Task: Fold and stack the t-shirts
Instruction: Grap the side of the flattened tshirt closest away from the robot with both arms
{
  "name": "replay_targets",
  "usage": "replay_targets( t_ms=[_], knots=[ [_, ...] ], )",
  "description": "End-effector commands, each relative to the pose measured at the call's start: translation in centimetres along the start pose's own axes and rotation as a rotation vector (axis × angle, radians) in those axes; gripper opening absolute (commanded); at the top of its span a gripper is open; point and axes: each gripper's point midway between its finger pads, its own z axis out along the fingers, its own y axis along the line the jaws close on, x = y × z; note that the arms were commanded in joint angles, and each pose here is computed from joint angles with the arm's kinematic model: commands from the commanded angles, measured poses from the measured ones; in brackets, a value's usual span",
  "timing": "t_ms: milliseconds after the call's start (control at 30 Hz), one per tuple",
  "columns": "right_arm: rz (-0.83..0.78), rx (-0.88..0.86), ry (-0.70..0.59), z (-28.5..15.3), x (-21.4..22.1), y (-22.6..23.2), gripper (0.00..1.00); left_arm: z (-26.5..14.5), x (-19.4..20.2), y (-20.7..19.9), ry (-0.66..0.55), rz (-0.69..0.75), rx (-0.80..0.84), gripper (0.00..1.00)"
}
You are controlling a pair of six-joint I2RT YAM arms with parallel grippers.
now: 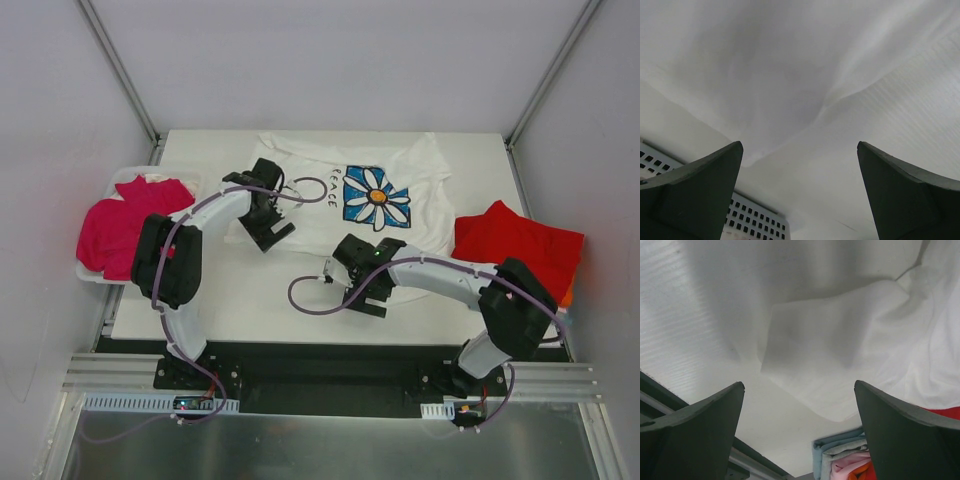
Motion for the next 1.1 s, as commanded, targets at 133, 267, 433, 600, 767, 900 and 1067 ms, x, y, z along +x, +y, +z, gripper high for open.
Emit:
replay_targets(
  t_ms=[133, 267, 433, 600, 767, 900, 1067],
  knots=[
    [-0.002, -0.024, 0.011, 2.2, -0.8, 0.5, 0.95, -0.4, -0.4, 4.0, -0.016, -0.040, -0.064, 0.99],
    [-0.019, -0.031, 0.023, 2.8, -0.9, 0.5, 0.89, -0.8, -0.9, 4.3, -0.034, -0.042, -0.070, 0.99],
    [-0.042, -0.046, 0.057, 3.7, -0.3, 0.9, 0.67, -0.5, -0.4, 4.3, -0.014, -0.031, -0.073, 0.99],
    [-0.042, -0.058, 0.066, 3.8, 0.0, 1.0, 0.44, 0.4, 0.3, 3.9, 0.007, -0.035, -0.051, 0.98],
    [-0.038, -0.058, 0.076, 3.7, 0.3, 1.1, 0.39, 1.3, 1.4, 3.6, 0.039, -0.030, -0.033, 0.98],
    [-0.031, -0.056, 0.073, 3.5, 0.3, 0.9, 0.40, 2.1, 2.5, 2.5, 0.061, -0.025, 0.011, 0.98],
    [-0.014, -0.059, 0.078, 3.5, 0.8, 0.6, 0.40, 2.9, 4.4, 2.1, 0.097, -0.027, 0.038, 0.97]
  ],
)
